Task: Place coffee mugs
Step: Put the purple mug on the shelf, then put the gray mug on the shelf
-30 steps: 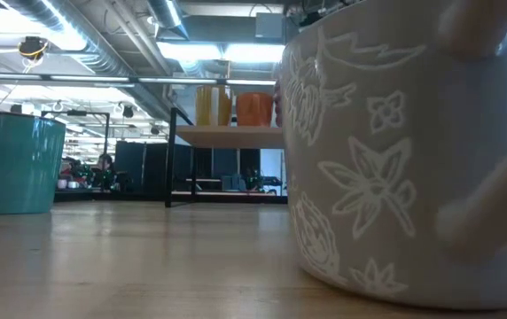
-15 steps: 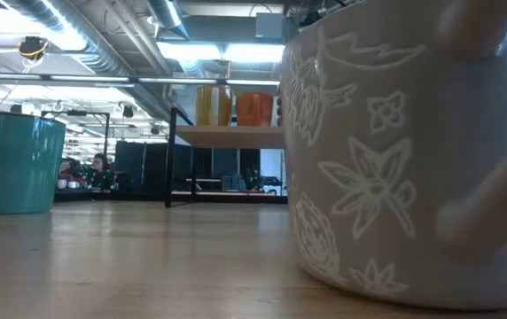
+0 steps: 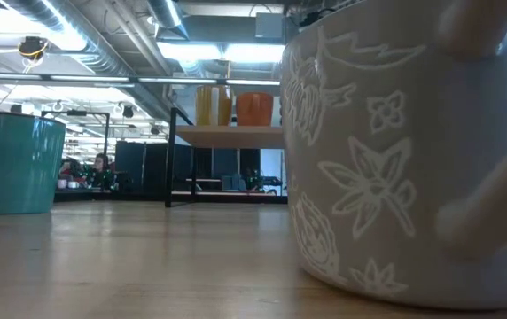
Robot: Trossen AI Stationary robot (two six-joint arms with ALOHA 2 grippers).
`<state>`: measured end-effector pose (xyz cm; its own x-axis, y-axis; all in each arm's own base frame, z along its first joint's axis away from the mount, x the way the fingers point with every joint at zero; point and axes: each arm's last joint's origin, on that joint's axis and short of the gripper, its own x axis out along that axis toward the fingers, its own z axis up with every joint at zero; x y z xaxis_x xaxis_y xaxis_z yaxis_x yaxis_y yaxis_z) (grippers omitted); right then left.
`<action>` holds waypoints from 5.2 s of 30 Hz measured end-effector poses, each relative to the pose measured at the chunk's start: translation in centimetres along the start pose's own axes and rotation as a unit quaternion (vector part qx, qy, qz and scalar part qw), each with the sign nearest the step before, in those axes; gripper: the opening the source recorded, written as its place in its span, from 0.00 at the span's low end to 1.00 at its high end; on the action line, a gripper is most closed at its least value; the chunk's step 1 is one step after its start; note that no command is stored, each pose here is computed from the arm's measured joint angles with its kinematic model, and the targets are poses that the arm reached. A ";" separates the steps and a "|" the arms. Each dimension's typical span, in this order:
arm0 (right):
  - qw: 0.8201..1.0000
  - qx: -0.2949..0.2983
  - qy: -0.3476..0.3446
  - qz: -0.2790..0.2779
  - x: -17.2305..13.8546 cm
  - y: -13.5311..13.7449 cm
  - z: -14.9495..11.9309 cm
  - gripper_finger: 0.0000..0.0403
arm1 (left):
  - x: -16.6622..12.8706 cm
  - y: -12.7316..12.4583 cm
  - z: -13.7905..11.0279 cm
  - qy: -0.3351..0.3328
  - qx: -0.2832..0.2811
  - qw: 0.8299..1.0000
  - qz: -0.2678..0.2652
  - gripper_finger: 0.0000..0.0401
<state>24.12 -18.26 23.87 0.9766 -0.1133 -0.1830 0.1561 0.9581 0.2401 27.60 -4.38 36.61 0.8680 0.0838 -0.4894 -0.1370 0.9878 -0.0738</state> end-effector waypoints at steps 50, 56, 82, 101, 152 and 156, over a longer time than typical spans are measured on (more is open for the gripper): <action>0.997 -0.023 0.049 -0.064 -2.8 2.0 1.0 0.42 | 0.0 0.0 0.1 -0.006 0.002 1.000 0.003 0.30; 0.983 -0.041 0.045 -0.174 -3.9 2.0 1.6 0.42 | 0.0 0.0 0.1 -0.005 0.002 1.000 0.003 0.30; 0.946 -0.061 0.042 -0.314 -1.6 -0.7 1.5 0.42 | 0.0 0.0 0.1 -0.005 0.002 1.000 0.003 0.30; 0.990 0.072 0.113 0.050 -7.8 11.8 5.9 0.42 | 0.1 -0.2 0.0 -0.003 0.010 1.000 -0.003 0.30; 0.956 0.061 0.259 0.124 -2.4 43.5 -19.8 0.42 | -0.7 -11.4 -4.8 0.059 0.012 0.989 -0.133 0.30; 0.963 0.054 0.244 0.102 -1.8 43.5 -21.1 0.42 | -0.7 -11.4 -4.7 0.058 0.011 0.989 -0.134 0.30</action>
<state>26.03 29.16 14.48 0.8065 0.2367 -0.5418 0.0085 0.9116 0.4109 26.26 -16.37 33.71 0.8111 -0.1961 -0.5511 0.1020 0.9751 -0.1969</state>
